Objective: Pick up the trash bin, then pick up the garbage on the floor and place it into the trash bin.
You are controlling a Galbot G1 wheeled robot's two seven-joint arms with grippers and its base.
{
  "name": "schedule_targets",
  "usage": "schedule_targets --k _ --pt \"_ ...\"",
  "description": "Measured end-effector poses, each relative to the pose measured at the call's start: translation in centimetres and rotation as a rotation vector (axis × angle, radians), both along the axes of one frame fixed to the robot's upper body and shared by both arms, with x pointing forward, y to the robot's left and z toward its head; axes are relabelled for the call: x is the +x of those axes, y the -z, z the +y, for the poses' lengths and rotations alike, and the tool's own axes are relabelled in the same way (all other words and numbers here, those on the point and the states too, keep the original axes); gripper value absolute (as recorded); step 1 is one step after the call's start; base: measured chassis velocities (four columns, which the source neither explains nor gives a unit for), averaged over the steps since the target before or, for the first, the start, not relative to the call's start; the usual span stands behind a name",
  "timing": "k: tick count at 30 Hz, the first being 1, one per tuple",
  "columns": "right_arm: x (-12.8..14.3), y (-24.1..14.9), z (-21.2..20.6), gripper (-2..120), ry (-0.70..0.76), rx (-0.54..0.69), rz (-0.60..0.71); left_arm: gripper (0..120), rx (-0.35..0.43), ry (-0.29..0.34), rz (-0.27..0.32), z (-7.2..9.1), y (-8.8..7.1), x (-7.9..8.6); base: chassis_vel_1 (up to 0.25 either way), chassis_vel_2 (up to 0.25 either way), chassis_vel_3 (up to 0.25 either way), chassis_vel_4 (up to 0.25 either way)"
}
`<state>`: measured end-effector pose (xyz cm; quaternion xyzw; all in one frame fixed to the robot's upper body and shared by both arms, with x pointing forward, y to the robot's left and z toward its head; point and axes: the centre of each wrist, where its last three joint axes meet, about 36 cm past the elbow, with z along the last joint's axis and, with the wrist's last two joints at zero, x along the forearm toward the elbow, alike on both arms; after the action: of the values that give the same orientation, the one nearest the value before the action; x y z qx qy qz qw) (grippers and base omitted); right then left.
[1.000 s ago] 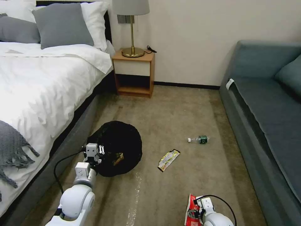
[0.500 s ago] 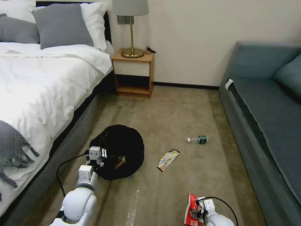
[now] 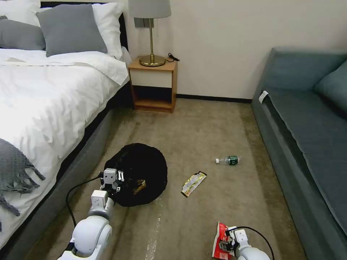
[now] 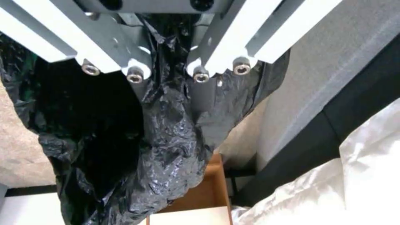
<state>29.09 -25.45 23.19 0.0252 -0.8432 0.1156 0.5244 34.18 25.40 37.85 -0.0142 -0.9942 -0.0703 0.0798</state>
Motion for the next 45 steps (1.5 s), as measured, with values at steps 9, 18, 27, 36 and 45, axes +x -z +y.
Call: schedule_targets --k 9,18,27,36,45 --pt "1.1 -1.2 -0.6 61 -0.003 -0.007 -0.038 4 0.0 -0.001 -0.003 0.2 -0.1 0.0 0.0 0.0 0.0 0.0" --pt "1.6 -1.7 -0.4 28 -0.01 0.011 -0.052 4 -0.004 0.0 -0.002 0.2 0.1 0.2 0.0 0.0 0.0 0.0" --pt "1.3 -0.9 0.1 0 -0.017 0.026 -0.042 4 -0.003 0.001 -0.002 0.4 0.2 0.4 0.0 0.0 0.0 0.0" --pt "1.4 -0.8 0.3 0 -0.016 0.036 -0.049 4 -0.003 0.0 0.0 0.6 0.2 0.5 0.0 0.0 0.0 0.0" --pt "2.8 -2.1 0.0 0 0.002 0.051 -0.114 4 -0.007 0.007 0.001 0.4 0.3 0.5 0.0 0.0 0.0 0.0"
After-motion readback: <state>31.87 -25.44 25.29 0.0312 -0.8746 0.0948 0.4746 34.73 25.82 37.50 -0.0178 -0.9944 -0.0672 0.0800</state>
